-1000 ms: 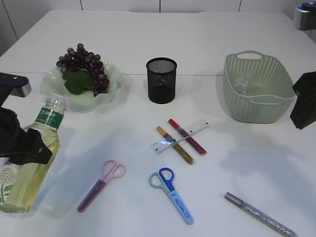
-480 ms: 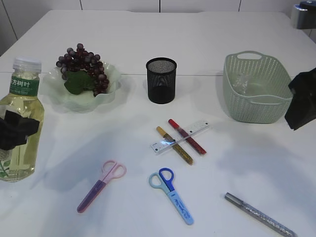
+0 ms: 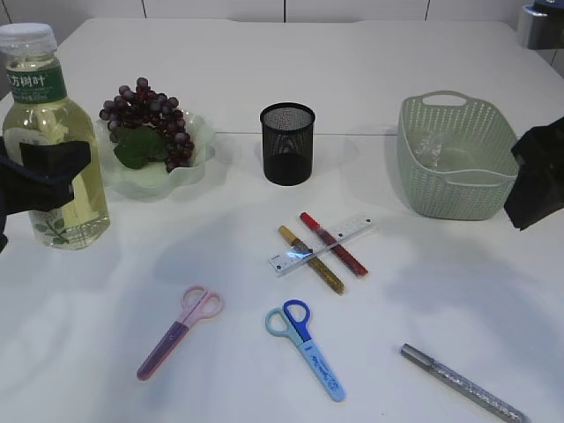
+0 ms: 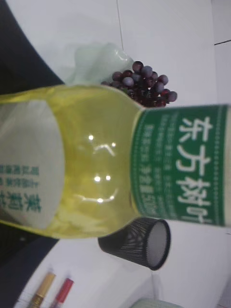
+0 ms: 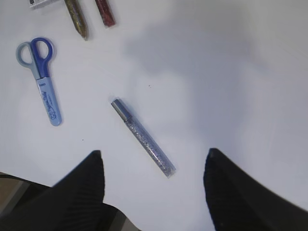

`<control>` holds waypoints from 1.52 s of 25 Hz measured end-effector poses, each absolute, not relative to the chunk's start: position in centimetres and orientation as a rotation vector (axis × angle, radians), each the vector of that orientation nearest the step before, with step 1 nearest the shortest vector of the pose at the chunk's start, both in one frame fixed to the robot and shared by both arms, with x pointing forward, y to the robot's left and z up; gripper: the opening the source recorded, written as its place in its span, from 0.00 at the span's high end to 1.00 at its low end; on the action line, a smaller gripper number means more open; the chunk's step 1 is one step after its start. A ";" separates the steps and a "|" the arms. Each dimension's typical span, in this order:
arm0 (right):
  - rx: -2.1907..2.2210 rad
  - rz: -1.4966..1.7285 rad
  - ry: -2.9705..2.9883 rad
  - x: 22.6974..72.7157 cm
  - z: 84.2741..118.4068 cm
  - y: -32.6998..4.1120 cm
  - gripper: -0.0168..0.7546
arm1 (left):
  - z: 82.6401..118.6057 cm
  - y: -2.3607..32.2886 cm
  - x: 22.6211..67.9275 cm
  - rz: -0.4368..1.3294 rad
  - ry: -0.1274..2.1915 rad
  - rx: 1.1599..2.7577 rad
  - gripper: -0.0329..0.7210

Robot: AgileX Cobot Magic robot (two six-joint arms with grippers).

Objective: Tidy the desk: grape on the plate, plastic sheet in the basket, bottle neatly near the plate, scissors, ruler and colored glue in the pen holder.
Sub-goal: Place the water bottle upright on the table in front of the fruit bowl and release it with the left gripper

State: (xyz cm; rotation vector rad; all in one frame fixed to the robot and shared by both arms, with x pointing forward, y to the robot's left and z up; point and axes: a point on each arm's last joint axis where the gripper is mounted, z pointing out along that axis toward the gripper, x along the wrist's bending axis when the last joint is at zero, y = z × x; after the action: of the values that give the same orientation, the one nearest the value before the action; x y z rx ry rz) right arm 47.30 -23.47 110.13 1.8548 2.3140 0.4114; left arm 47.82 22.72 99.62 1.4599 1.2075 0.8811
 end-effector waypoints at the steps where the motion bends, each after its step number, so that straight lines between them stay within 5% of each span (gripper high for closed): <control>1: 1.855 0.411 2.314 47.3 110.1 -23.5 0.32 | 99.6 22.6 48.0 0.870 1.200 1.437 0.38; 20: 1.839 0.453 2.291 47.6 110.2 -23.4 0.32 | 99.0 20.9 49.5 0.888 0.932 1.283 0.38; 38: 1.844 0.444 2.298 47.5 110.2 -23.4 0.32 | 91.5 20.4 55.5 0.842 1.047 1.439 0.38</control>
State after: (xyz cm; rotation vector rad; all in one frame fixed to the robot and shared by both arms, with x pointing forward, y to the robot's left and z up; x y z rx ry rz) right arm 47.52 -23.40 110.21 1.8440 2.2976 0.4436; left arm 55.49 20.42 91.52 1.4386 1.0475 0.8418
